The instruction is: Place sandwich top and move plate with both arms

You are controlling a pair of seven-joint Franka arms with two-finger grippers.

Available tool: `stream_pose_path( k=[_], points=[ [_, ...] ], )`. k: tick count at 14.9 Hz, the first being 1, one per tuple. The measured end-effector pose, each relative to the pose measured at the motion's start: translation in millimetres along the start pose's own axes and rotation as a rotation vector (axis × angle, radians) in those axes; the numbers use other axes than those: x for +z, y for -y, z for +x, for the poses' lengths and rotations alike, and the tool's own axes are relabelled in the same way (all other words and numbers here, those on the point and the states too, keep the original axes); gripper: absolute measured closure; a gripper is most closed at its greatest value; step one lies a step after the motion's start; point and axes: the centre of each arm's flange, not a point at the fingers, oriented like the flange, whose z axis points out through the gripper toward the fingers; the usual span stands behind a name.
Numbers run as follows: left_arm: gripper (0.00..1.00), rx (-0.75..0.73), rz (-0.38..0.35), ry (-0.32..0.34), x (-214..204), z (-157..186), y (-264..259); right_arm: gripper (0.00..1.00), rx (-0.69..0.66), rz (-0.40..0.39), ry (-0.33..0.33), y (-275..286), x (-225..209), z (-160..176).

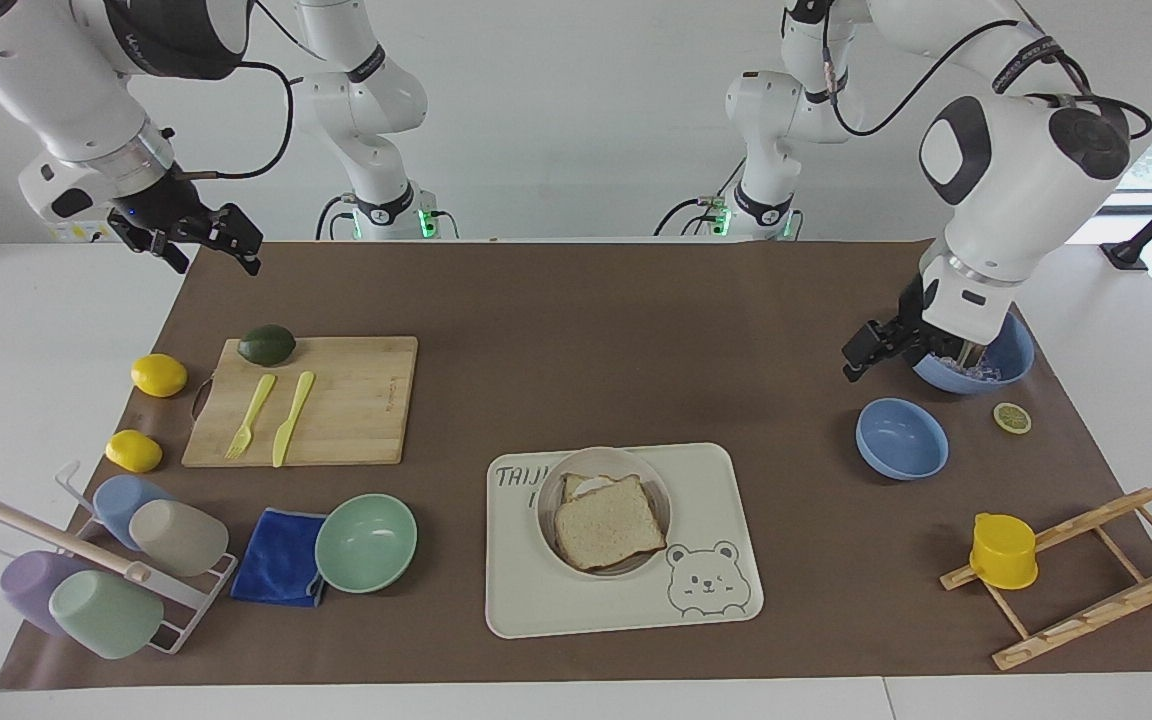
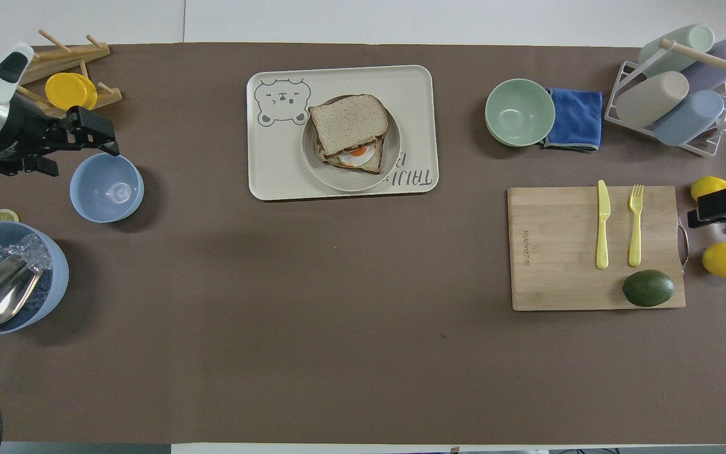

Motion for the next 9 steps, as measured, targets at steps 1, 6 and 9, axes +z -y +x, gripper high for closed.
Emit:
stream_pose_path(
  k=[1, 6, 9],
  points=[
    [0.0, 0.016, 0.001, 0.009, -12.7, -7.0, 12.4, 0.0, 0.0, 0.0, 0.0, 0.0, 0.0, 0.0],
    [0.0, 0.124, 0.034, 0.046, -66.9, -53.9, 38.1, 0.0, 0.0, 0.0, 0.0, 0.0, 0.0, 0.0],
    [0.0, 0.174, 0.05, 0.091, -70.7, -68.8, 33.2, 0.0, 0.0, 0.0, 0.0, 0.0, 0.1, 0.0]
  ],
)
